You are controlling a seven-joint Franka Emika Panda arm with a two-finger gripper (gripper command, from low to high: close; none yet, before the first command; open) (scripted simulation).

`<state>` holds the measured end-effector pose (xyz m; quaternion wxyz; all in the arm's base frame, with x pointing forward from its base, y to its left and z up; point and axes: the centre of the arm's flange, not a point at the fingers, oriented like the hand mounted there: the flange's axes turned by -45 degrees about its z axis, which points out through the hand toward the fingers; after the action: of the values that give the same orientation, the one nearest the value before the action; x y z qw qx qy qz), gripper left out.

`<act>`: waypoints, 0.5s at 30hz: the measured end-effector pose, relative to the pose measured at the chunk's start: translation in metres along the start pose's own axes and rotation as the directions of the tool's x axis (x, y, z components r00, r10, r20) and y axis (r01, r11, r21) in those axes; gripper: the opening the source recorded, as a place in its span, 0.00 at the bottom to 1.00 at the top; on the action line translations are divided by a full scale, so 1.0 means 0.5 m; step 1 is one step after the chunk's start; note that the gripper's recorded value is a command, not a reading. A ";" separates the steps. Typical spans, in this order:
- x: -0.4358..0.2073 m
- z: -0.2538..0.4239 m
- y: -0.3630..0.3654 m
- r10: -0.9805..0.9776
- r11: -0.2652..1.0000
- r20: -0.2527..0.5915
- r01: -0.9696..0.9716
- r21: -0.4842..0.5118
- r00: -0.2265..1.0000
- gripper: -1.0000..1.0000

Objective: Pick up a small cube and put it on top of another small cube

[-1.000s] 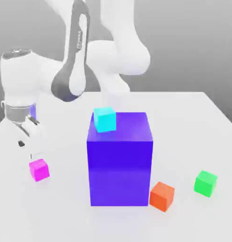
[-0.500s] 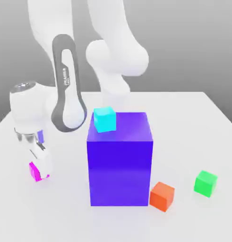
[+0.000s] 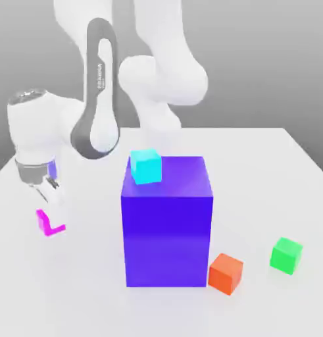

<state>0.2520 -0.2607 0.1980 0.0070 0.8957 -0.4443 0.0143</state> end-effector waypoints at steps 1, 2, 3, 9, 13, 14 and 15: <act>0.021 -0.020 -0.005 -0.006 1.000 -0.037 0.005 -0.002 0.999 0.00; 0.039 -0.038 -0.012 -0.016 1.000 -0.068 0.016 -0.005 0.998 0.00; 0.049 -0.050 -0.035 -0.052 0.999 -0.084 0.052 -0.006 0.995 0.00; -0.031 -0.095 -0.359 -0.502 0.864 -0.114 0.504 -0.009 0.858 0.00; -0.158 -0.114 -0.535 -0.737 0.672 -0.111 0.741 -0.012 0.667 0.00; -0.201 -0.117 -0.574 -0.789 0.610 -0.106 0.792 -0.011 0.606 0.00; -0.247 -0.120 -0.610 -0.835 0.544 -0.101 0.839 -0.011 0.540 0.00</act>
<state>0.4190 0.0239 0.2540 0.0163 0.9973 0.0382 0.0601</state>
